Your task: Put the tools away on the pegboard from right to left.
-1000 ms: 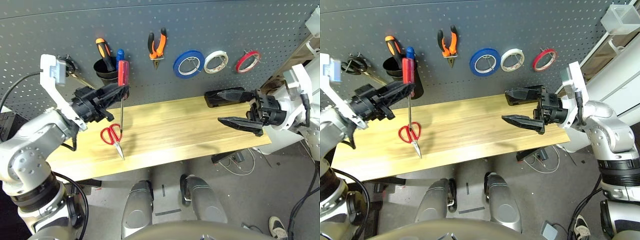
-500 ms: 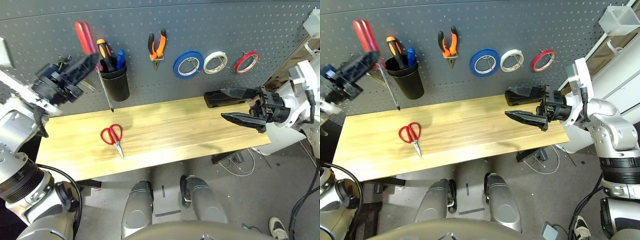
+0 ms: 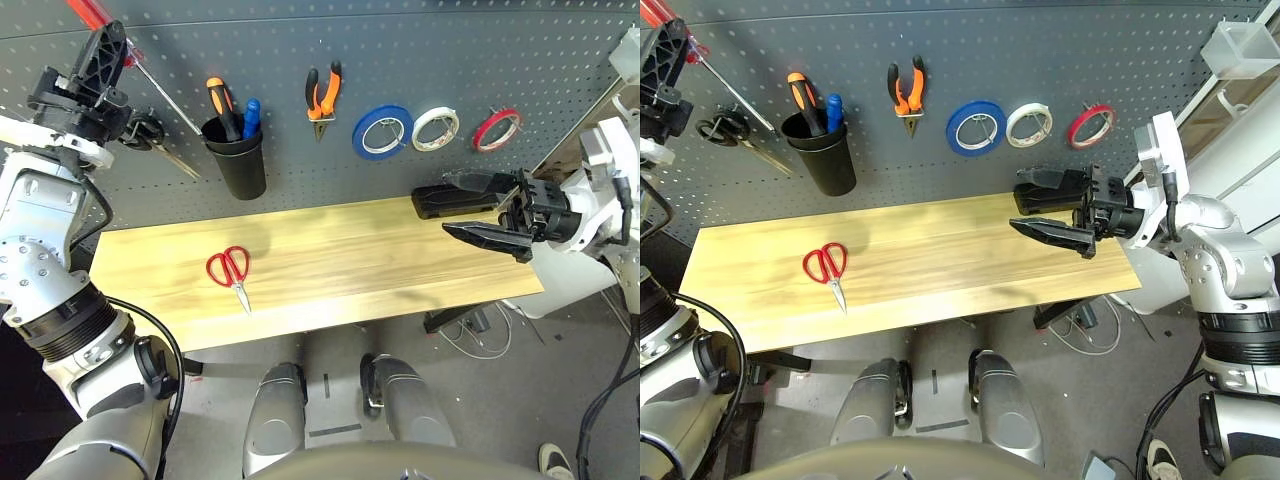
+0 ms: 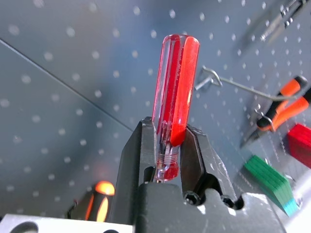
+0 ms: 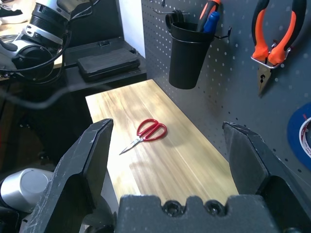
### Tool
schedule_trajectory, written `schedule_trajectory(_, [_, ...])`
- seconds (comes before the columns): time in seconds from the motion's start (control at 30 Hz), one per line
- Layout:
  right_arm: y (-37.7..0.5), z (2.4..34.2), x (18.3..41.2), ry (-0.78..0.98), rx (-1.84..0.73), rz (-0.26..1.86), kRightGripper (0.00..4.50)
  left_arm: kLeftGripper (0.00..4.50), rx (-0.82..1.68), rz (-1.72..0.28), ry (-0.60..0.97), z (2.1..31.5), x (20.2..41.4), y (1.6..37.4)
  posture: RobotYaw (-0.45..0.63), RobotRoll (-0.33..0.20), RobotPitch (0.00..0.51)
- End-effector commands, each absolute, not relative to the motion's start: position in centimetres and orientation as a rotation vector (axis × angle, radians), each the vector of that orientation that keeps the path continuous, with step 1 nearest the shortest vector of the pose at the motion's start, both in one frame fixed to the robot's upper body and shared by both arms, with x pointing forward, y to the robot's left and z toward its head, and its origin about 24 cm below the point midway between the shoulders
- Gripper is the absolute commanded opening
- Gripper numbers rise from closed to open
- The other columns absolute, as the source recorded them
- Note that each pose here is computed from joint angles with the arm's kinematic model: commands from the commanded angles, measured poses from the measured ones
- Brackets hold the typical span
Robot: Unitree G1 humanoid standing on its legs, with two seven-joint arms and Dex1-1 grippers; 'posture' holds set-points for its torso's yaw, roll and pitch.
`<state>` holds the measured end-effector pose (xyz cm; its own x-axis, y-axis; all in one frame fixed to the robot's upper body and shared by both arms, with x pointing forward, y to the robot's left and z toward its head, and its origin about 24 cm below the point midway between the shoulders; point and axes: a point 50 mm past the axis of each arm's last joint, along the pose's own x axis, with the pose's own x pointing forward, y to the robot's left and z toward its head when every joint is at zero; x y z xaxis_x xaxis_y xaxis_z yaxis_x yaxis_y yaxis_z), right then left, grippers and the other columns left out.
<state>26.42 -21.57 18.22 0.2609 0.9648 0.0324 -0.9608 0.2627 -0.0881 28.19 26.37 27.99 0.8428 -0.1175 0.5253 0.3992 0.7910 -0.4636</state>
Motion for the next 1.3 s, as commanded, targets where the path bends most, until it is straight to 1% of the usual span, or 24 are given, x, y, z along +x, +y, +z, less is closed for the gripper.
schedule_trajectory(0.03, [-22.1, 18.6, 26.3, -0.103, -0.067, 1.280, 4.50, 0.81, -0.617, -0.266, -0.544, 28.4, 28.8, 26.4, -0.02, 0.000, 0.098])
schedule_trajectory(0.1, [-22.1, 18.6, 26.3, -0.103, -0.069, 1.278, 4.50, 0.81, -0.639, -0.252, -0.567, 28.6, 29.1, 26.6, -0.02, 0.000, 0.100])
schedule_trajectory(0.37, [-22.0, 18.6, 26.5, -0.103, -0.074, 1.274, 4.50, 0.81, -0.671, -0.266, -0.580, 28.8, 30.7, 25.8, -0.02, 0.000, 0.099])
schedule_trajectory(0.53, [-21.8, 18.7, 26.5, -0.113, -0.072, 1.274, 4.50, 0.81, -0.647, -0.284, -0.548, 27.9, 32.1, 24.2, -0.03, 0.000, 0.099])
schedule_trajectory(0.7, [-21.6, 18.9, 26.4, -0.133, -0.067, 1.268, 4.50, 0.81, -0.551, -0.272, -0.482, 26.0, 33.5, 22.8, -0.05, 0.000, 0.101])
schedule_trajectory(0.97, [-21.2, 19.4, 26.4, -0.178, -0.030, 1.249, 4.50, 0.81, -0.426, -0.231, -0.412, 23.6, 33.8, 21.9, -0.05, 0.000, 0.105])
schedule_trajectory(1.3, [-20.7, 19.4, 26.5, -0.206, 0.002, 1.252, 4.50, 0.81, -0.376, -0.220, -0.375, 22.5, 33.9, 21.8, -0.05, 0.000, 0.102])
